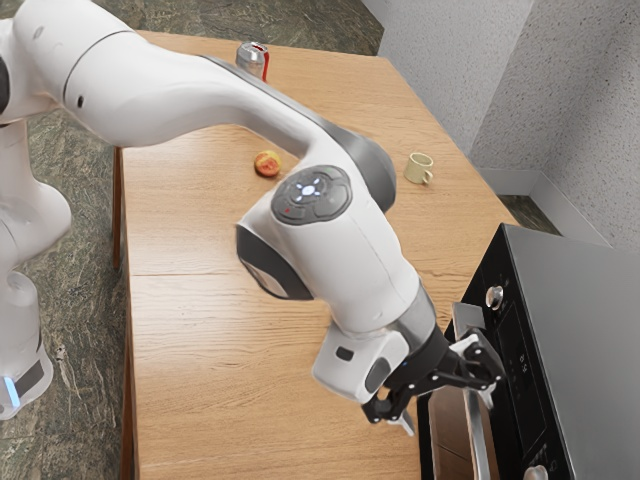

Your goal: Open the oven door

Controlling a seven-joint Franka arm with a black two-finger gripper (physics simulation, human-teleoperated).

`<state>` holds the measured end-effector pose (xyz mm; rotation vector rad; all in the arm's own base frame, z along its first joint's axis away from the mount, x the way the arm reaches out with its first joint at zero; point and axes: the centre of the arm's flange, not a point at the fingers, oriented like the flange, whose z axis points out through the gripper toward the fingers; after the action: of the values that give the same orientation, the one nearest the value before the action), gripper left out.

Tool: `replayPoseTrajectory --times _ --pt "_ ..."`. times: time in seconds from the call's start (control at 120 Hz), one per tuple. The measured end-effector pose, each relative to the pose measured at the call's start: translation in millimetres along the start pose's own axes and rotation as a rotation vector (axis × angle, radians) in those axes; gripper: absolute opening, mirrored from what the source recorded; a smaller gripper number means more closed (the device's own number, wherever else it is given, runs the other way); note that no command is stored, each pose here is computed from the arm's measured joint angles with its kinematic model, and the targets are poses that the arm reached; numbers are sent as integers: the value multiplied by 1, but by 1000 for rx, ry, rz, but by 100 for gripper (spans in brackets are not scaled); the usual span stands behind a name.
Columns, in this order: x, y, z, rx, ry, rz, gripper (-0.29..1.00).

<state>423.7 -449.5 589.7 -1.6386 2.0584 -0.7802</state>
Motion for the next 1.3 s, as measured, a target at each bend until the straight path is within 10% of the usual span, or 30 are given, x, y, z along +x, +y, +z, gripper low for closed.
replayPoseTrajectory --times 0.275,0.425,0.467,0.55,0.625,0.742,0.875,1.133,1.3 --pt "-32 16 -17 -74 -60 -45 69" --pt "-26 138 -21 -250 -129 76 89" --pt "3 207 -47 -299 -144 197 47" --pt "88 248 -286 -47 3 366 51" --pt "36 126 -462 120 137 125 59" --pt "-147 -112 -257 -108 -235 -459 65" --pt "-401 -151 -133 -284 -537 -1011 69" --pt "-420 -143 -154 -317 -571 -1274 70" --pt "-498 -110 -69 -507 -648 -1471 70"
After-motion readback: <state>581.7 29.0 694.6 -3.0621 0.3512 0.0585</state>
